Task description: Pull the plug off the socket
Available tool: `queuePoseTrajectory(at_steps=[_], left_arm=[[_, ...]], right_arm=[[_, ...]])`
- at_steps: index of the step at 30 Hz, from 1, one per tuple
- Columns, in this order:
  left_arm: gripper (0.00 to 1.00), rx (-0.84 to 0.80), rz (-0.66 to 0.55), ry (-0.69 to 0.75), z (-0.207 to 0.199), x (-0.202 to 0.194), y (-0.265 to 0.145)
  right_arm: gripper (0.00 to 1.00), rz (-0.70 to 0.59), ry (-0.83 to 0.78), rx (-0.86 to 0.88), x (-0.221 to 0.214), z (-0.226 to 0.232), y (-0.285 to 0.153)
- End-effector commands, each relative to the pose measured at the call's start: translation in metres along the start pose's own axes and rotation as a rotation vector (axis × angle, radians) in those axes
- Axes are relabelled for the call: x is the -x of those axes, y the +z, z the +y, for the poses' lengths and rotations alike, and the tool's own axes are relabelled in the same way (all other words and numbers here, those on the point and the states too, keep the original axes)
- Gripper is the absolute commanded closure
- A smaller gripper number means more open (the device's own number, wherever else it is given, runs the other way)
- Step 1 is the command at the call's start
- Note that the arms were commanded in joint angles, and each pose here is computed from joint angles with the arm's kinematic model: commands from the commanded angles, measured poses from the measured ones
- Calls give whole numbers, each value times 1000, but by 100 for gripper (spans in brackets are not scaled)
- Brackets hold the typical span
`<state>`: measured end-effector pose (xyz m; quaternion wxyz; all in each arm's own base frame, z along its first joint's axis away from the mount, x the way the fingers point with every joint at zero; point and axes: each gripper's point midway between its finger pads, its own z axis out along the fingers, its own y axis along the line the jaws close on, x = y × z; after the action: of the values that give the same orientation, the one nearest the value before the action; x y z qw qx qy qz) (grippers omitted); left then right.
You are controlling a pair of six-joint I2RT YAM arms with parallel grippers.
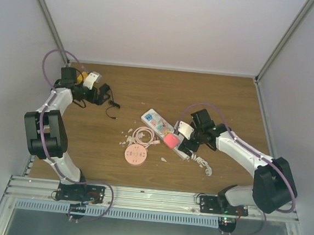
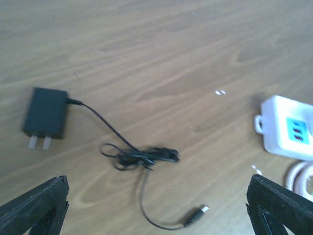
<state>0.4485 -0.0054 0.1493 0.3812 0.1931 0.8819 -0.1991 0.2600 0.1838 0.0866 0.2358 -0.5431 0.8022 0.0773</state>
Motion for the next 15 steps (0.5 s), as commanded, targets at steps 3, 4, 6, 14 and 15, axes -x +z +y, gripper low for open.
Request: queuePoseTrajectory(at_steps=[3,4,6,14,15], left_arm=[[1,-71,-17,133,-49,-5,-9],[1,-80,-19,145,-55,-5,-12],[1,-93,-22,166,-66,-4,-16],[2,-160,-49,178,-92,0,-30],[3,-176,-49,181,-95,-1,-30]], right_arm=[[0,96,-33,23,-26,11,18],[0,106,-35,18,-29,10,21],[0,120,-36,9,-34,9,28],[4,122,-38,15,-36,7,51],[6,118,-42,18,-35,6,53]])
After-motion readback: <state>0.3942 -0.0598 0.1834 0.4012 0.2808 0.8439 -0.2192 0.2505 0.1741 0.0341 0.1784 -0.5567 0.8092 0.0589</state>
